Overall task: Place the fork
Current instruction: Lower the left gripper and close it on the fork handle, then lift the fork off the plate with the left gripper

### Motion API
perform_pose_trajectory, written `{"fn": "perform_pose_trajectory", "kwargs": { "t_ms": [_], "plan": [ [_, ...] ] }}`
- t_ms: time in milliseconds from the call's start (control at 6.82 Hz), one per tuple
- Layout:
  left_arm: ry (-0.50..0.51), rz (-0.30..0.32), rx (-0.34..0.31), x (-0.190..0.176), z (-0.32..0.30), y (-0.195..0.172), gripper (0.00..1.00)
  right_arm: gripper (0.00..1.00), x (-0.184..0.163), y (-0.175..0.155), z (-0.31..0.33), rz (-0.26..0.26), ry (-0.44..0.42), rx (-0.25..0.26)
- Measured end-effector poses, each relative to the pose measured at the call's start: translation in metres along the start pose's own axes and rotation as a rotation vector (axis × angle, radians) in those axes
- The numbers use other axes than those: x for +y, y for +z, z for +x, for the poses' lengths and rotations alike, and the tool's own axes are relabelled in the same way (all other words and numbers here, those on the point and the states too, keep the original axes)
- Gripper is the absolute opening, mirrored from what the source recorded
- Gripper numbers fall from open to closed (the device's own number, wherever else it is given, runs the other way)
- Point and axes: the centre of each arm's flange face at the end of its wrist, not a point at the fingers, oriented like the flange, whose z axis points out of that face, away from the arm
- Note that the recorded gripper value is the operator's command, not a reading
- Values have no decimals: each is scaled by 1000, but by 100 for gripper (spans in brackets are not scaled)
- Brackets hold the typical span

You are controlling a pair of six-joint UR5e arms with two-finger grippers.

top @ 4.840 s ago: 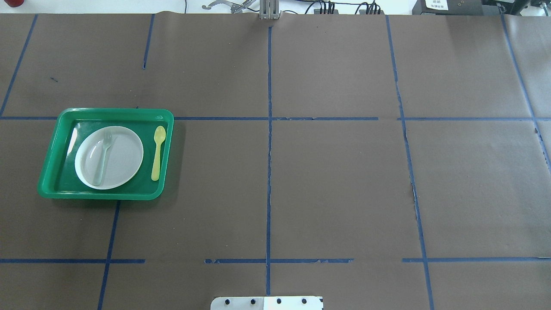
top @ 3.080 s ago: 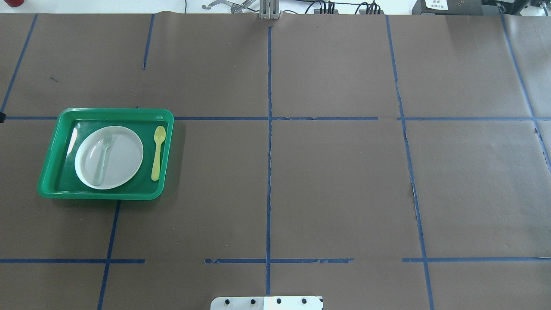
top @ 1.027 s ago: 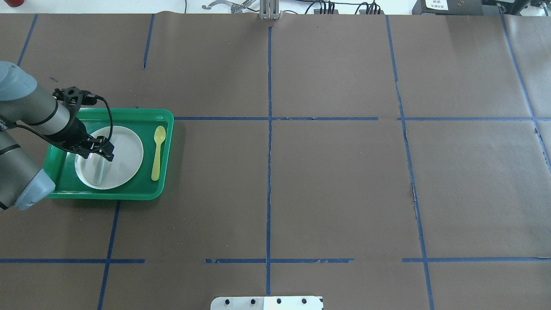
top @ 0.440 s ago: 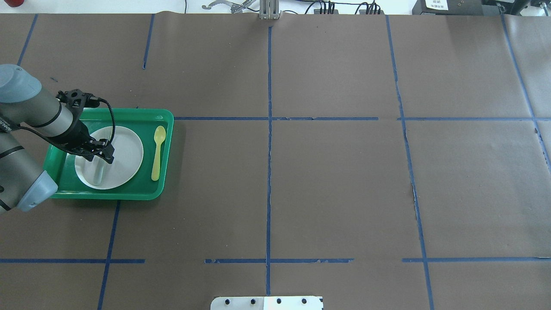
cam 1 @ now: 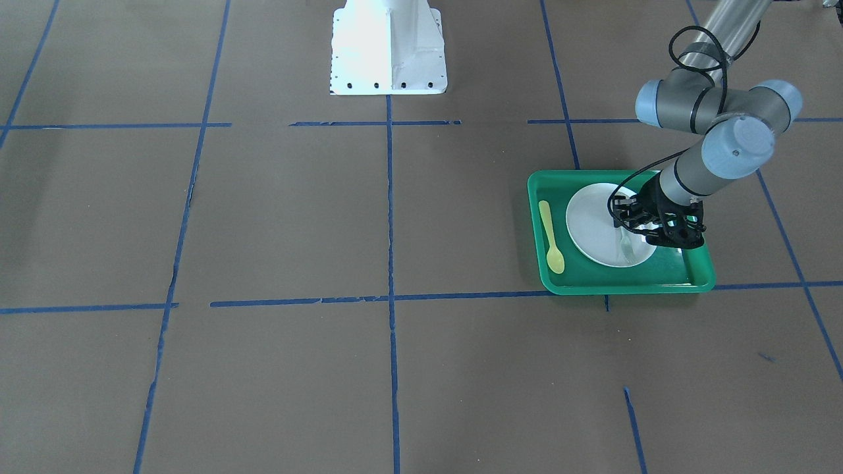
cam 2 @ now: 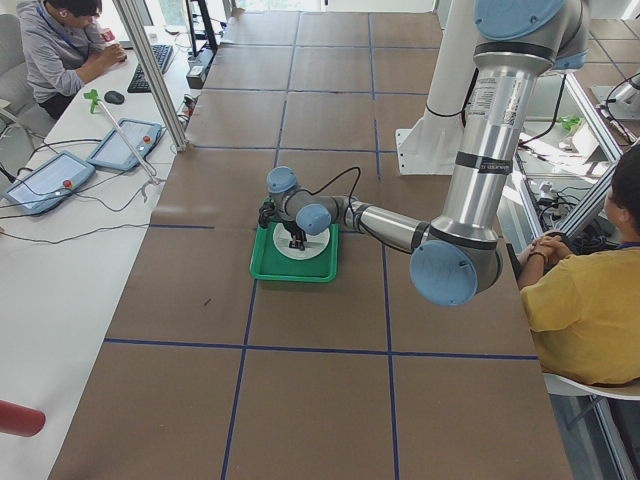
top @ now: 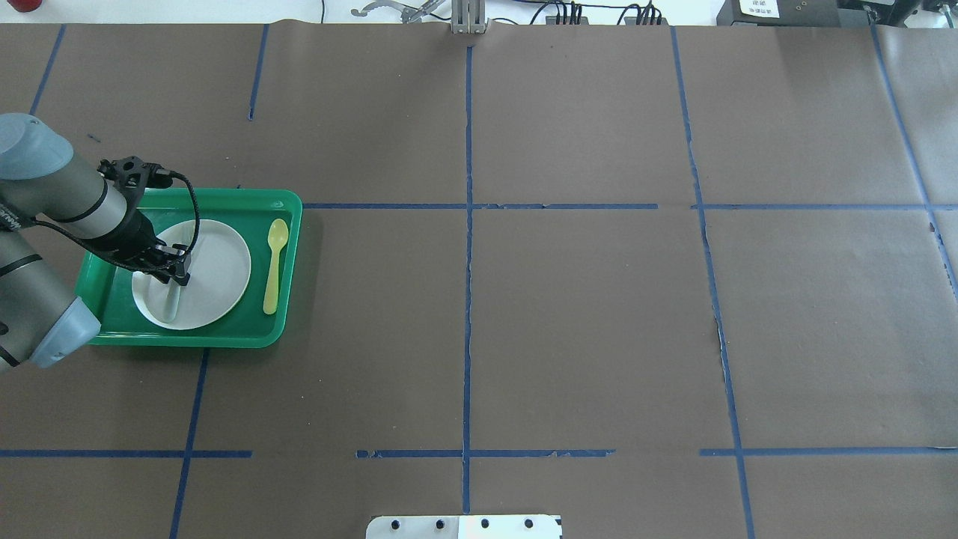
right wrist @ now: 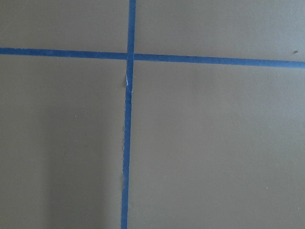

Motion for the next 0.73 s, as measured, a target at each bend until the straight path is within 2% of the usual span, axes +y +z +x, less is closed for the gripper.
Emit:
{"fn": "perform_pose_trajectory", "kwargs": {
  "t_ms": [293,733],
  "plan": [
    [-25,10,7,1,5,-7,0,100,0,0,0,0,-1,0],
    [-23,104,24,-8,-13,-70,0,100,0,0,0,0,-1,0]
  ]
}}
